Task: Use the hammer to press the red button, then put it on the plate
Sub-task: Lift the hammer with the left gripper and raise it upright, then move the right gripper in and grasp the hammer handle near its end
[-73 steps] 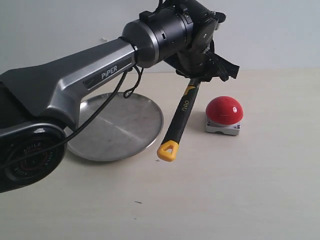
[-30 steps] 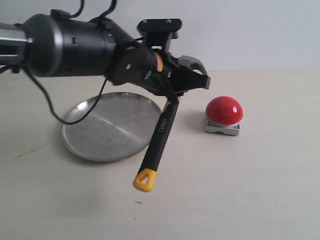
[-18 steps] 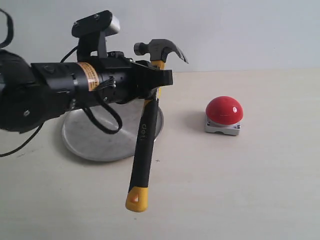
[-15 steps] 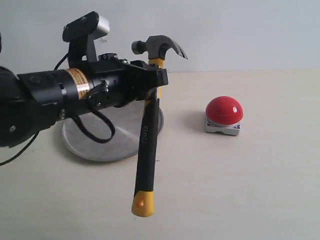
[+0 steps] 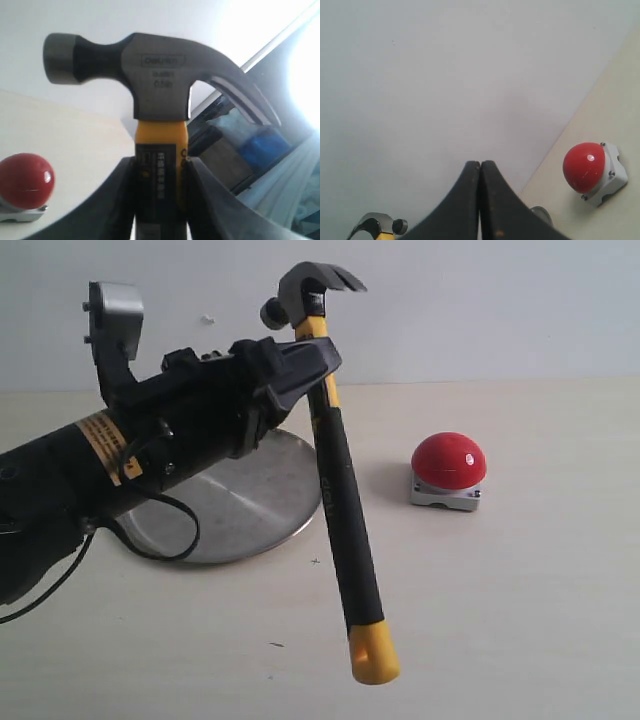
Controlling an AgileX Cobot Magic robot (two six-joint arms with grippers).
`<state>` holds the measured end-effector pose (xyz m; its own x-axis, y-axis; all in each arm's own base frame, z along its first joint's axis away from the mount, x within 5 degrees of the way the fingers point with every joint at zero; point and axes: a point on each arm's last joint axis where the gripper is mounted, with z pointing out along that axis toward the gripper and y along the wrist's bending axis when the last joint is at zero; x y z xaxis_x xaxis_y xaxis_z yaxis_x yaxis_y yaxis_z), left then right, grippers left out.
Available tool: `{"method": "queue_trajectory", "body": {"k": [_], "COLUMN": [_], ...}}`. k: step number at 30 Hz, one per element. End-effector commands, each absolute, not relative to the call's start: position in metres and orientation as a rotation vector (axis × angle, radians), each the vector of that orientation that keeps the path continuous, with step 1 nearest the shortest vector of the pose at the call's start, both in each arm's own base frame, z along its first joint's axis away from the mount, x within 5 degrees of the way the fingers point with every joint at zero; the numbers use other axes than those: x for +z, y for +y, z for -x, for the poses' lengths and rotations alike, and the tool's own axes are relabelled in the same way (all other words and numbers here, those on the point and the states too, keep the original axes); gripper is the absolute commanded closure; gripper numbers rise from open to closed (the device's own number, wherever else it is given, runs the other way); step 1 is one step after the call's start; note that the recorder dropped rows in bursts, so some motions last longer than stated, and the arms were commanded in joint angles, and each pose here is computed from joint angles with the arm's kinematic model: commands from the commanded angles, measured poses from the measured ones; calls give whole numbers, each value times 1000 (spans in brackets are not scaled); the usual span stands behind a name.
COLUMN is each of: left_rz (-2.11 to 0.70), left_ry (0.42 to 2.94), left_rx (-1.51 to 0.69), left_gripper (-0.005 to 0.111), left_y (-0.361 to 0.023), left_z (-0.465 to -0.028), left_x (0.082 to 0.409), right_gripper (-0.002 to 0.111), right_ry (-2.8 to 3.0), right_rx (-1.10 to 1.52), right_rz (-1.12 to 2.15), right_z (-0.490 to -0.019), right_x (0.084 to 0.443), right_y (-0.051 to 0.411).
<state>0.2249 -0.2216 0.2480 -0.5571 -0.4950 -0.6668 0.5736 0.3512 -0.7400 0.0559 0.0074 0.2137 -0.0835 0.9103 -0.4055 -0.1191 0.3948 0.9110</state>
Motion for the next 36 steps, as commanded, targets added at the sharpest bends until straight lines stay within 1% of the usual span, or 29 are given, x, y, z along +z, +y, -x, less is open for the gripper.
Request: {"method": "queue_trajectory", "body": {"k": [1, 4, 6, 8, 10, 13, 16, 20, 21, 23, 27, 32, 36], "left_rz": [-9, 32, 44, 51, 104, 176, 183, 176, 176, 176, 176, 180, 184], "left_ry": [1483, 1421, 1385, 1373, 1386, 1408, 1422, 1428, 1428, 1428, 1428, 1429, 1428], "left_rx": [-1556, -1634, -1674, -1690, -1678, -1626, -1593, -1594, -1594, -1594, -1594, -1599, -1597], "left_gripper": [107, 107, 107, 107, 107, 107, 107, 107, 107, 107, 107, 107, 107], "left_y": [-218, -217, -216, -215, -210, -201, -196, -197, -197, -197, -197, -197, -197], "left_z": [-221, -220, -219, -217, -217, -216, -213, -212, -212, -212, -212, -212, -213], "left_x": [269, 275, 278, 277, 271, 258, 251, 250, 250, 250, 250, 250, 250], "right_gripper": [108, 108, 108, 108, 108, 108, 108, 108, 108, 108, 108, 108, 107], "right_ry": [1358, 1311, 1300, 1275, 1244, 1256, 1225, 1151, 1158, 1207, 1390, 1735, 2032], "right_rx": [1010, 997, 944, 936, 984, 960, 964, 988, 959, 816, 624, 357, 231], "right_rz": [-774, -773, -730, -728, -772, -739, -698, -696, -662, -516, -351, -94, 195], "right_z": [-56, -56, -56, -55, -55, -55, -51, -48, -47, -45, -55, -86, -119], "right_x": [214, 217, 219, 221, 222, 223, 240, 255, 258, 267, 291, 324, 342], "right_y": [6, 3, 2, 0, 0, 0, 1, -2, -1, 1, 8, 17, 27]}}
